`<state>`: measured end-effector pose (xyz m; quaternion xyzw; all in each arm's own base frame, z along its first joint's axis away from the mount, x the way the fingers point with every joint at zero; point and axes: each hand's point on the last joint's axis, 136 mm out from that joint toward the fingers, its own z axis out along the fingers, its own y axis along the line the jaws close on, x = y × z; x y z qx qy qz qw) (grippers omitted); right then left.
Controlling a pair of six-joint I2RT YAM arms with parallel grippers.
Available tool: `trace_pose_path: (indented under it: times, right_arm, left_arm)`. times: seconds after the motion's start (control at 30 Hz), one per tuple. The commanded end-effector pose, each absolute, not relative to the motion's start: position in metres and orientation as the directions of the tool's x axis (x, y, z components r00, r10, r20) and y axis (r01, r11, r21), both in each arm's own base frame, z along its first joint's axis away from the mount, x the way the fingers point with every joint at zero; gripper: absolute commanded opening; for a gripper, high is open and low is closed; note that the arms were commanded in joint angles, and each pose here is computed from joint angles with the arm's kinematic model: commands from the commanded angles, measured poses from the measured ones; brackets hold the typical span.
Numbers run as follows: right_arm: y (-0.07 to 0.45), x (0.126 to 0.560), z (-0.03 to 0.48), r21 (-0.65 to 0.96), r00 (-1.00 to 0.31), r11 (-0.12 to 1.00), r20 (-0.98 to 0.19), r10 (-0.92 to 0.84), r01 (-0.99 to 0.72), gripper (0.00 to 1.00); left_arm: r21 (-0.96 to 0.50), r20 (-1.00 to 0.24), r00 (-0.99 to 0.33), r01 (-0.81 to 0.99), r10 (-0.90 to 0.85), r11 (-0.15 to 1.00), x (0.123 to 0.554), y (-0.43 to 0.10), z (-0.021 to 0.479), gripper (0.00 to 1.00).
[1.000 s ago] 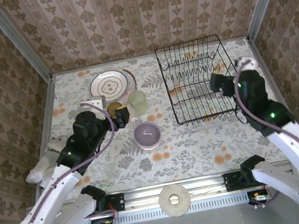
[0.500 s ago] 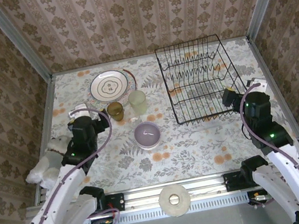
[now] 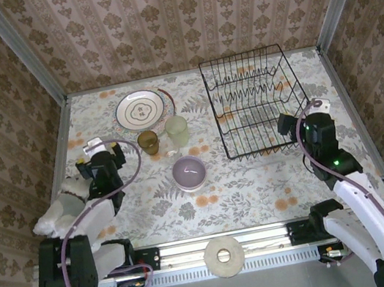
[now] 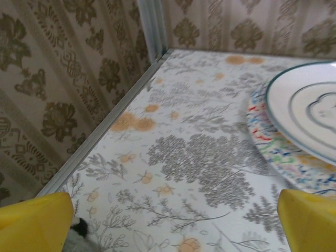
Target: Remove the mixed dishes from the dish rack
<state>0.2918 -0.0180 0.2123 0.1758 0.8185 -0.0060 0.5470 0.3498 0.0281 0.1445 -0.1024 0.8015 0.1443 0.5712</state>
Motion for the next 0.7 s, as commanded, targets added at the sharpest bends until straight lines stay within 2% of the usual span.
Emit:
trace_pose_path:
  times: [0.0, 0.23, 0.67]
  right_arm:
    - [-0.018, 0.300, 0.217, 0.196, -0.304, 0.939, -0.910, 0.281, 0.284, 1.00]
    - [-0.019, 0.316, 0.206, 0.188, -0.310, 0.937, -0.909, 0.280, 0.294, 1.00]
    - [-0.019, 0.336, 0.185, 0.127, -0.336, 0.948, -0.914, 0.226, 0.291, 1.00]
  left_arm:
    - [0.164, -0.958, -0.279, -0.317, 0.074, 0.934, 0.363, 0.031, 0.147, 1.00]
    - [0.206, -0.962, -0.233, -0.271, 0.144, 0.940, 0.376, 0.022, 0.127, 1.00]
    - [0.168, -0.959, -0.258, -0.169, 0.121, 0.971, 0.383, 0.015, 0.116, 1.00]
